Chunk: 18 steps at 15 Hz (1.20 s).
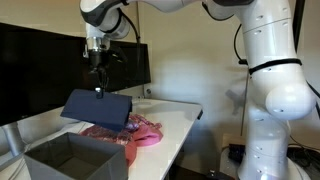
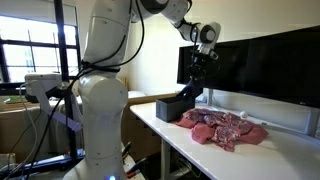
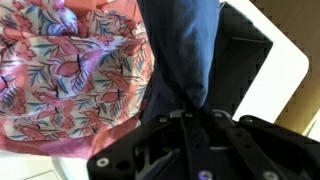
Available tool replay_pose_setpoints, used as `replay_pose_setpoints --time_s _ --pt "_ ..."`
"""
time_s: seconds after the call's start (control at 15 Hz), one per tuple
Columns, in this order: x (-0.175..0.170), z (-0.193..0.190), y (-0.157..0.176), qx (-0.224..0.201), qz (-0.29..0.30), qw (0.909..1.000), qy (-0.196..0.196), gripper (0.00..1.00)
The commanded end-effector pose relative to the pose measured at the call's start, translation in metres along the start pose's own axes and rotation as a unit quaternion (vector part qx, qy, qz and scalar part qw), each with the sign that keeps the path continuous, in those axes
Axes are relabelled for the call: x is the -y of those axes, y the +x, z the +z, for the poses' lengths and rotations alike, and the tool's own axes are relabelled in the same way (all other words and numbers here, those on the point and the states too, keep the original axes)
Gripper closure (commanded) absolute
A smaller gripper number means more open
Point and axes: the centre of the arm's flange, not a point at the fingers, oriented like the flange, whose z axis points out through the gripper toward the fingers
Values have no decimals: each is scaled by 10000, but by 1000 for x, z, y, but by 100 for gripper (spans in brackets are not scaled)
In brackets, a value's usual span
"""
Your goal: Remove the pink shirt from the box then put the black one inside.
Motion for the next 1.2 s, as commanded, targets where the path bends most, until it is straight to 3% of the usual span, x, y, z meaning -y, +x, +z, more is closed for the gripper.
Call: replay_pose_setpoints --time_s 0.0,0.53,0.8,1.13 --pt "35 10 2 -84 22 9999 -61 94" --pt "140 28 38 -559 -67 9980 -288 94" --pt "148 33 36 -535 428 9975 -154 94" --pt "129 56 22 -366 1110 9931 138 95"
